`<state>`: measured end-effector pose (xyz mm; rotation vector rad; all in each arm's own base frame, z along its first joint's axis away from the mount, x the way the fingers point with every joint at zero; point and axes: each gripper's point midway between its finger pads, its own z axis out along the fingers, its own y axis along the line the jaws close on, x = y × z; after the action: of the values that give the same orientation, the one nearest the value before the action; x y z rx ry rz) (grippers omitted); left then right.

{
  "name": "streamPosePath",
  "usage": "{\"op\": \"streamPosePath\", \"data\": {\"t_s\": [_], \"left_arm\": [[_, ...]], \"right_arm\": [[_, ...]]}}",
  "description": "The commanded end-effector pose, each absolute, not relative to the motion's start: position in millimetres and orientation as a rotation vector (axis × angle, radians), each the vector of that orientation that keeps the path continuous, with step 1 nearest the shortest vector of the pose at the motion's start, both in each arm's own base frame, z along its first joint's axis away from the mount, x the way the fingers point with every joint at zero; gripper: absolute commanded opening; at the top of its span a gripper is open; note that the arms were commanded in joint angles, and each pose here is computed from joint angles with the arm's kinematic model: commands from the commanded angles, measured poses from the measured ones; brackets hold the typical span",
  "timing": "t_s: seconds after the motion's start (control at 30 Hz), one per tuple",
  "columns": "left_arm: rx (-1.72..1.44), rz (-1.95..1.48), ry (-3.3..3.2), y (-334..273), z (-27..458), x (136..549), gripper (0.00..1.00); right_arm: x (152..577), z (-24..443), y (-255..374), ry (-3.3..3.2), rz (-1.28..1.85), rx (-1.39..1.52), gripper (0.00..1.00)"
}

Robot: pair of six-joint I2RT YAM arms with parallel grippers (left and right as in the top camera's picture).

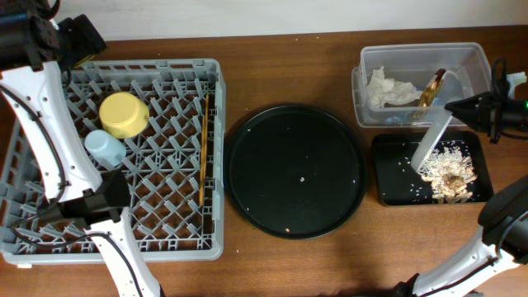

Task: Sort waste into correct bins and load items into the dishwasher rack
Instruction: 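Tilt the plate with the right gripper to dump scraps onto the black tray, then carry the empty plate with the right gripper to the rack and stand it upright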

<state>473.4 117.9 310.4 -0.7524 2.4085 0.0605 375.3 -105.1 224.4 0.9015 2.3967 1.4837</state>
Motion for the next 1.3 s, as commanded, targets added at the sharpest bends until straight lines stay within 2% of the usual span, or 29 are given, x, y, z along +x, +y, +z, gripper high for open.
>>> {"op": "streamPosePath", "data": {"t_s": [0.0, 0.07, 0.13, 0.17, 0.27, 0.3, 0.37, 0.4, 0.43, 0.47, 0.57, 0.63, 0.7, 0.73, 0.8, 0.9, 1.0, 1.13, 1.27], "left_arm": [[-0.776, 0.057, 2.406, 119, 309, 473, 0.99], [-0.776, 0.057, 2.406, 119, 309, 473, 0.99], [-0.776, 0.057, 2.406, 119, 309, 473, 0.99], [-0.776, 0.057, 2.406, 119, 309, 473, 0.99], [-0.776, 0.057, 2.406, 119, 309, 473, 0.99], [-0.776, 0.057, 2.406, 119, 309, 473, 0.99], [-0.776, 0.057, 2.406, 119, 309, 473, 0.99], [-0.776, 0.057, 2.406, 119, 309, 473, 0.99], [-0.776, 0.057, 2.406, 119, 309, 473, 0.99], [-0.776, 0.057, 2.406, 119, 309, 473, 0.99], [-0.776, 0.057, 2.406, 119, 309, 473, 0.99], [-0.776, 0.057, 2.406, 119, 309, 473, 0.99], [-0.776, 0.058, 2.406, 119, 309, 473, 1.0], [-0.776, 0.057, 2.406, 119, 309, 473, 0.99], [-0.776, 0.057, 2.406, 119, 309, 473, 0.99], [-0.776, 0.057, 2.406, 119, 309, 473, 0.99], [-0.776, 0.057, 2.406, 119, 309, 473, 0.99], [-0.776, 0.057, 2.406, 119, 309, 473, 0.99], [-0.776, 0.057, 2.406, 119, 309, 473, 0.99]], "right_arm": [[375, 233, -105, 2.345, 1.535, 0.938, 0.04], [372, 230, -109, 2.358, 1.518, 0.994, 0.04], [366, 218, -123, 2.357, 1.484, 1.299, 0.04], [366, 219, -125, 2.34, 1.492, 1.338, 0.04], [364, 219, -129, 2.361, 1.458, 1.207, 0.04], [360, 213, -133, 2.388, 1.416, 1.258, 0.04], [342, 190, -150, 2.422, 1.24, 1.66, 0.04], [349, 192, -155, 2.398, 1.246, 1.591, 0.04], [361, 203, -151, 2.387, 1.314, 1.306, 0.04], [365, 210, -148, 2.374, 1.342, 1.155, 0.04], [366, 212, -150, 2.354, 1.357, 1.15, 0.04], [375, 228, -144, 2.275, 1.43, 0.974, 0.04], [369, 218, -148, 2.307, 1.415, 1.203, 0.04], [371, 221, -146, 2.285, 1.443, 1.21, 0.04], [375, 242, -132, 2.22, 1.528, 0.923, 0.04], [367, 249, -127, 2.226, 1.551, 1.029, 0.04], [361, 275, -116, 2.214, 1.517, 0.976, 0.04], [358, 310, -73, 2.262, 1.439, 0.736, 0.04], [386, 326, 5, 2.298, 1.417, 0.289, 0.04]]}}
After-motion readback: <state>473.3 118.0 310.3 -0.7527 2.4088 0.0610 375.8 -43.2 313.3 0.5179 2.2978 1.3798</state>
